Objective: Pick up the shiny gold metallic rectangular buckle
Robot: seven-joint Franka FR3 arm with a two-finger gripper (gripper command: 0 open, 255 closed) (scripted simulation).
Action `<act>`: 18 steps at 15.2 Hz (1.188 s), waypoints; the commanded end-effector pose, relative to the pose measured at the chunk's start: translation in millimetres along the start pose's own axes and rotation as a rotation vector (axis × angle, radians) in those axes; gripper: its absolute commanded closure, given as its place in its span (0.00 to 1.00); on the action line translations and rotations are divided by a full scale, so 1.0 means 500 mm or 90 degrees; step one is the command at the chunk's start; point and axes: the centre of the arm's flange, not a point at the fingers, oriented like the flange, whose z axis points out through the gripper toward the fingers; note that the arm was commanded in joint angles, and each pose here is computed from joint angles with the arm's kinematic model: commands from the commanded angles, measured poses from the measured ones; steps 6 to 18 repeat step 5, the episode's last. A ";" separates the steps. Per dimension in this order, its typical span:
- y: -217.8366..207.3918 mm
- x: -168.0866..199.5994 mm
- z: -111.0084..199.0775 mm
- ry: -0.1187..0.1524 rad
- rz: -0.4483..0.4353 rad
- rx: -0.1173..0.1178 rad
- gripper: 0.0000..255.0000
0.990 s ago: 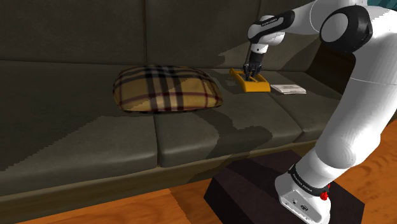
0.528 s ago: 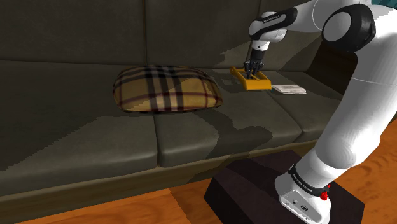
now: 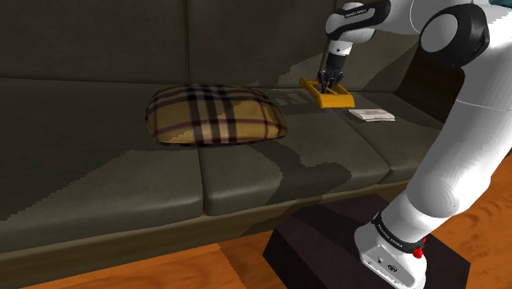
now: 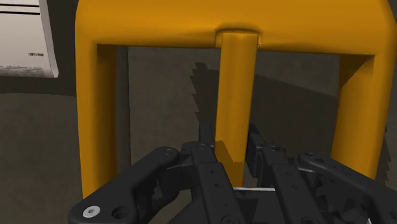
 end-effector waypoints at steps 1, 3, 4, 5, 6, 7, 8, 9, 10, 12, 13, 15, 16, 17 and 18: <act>-0.001 -0.005 -0.022 0.000 0.000 0.000 1.00; -0.001 -0.007 -0.043 0.000 0.000 0.000 1.00; -0.001 -0.008 -0.045 0.000 0.000 0.000 1.00; -0.001 -0.008 -0.045 0.000 0.000 0.000 1.00; -0.001 -0.008 -0.045 0.000 0.000 0.000 1.00; -0.001 -0.008 -0.045 0.000 0.000 0.000 1.00; -0.001 -0.008 -0.045 0.000 0.000 0.000 1.00; -0.001 -0.008 -0.045 0.000 0.000 0.000 1.00; -0.001 -0.008 -0.045 0.000 0.000 0.000 1.00; -0.001 -0.008 -0.045 0.000 0.000 0.000 1.00; -0.001 -0.008 -0.045 0.000 0.000 0.000 1.00; -0.001 -0.008 -0.045 0.000 0.000 0.000 1.00; -0.001 -0.008 -0.045 0.000 0.000 0.000 1.00; -0.001 -0.008 -0.045 0.000 0.000 0.000 1.00; -0.001 -0.008 -0.045 0.000 0.000 0.000 1.00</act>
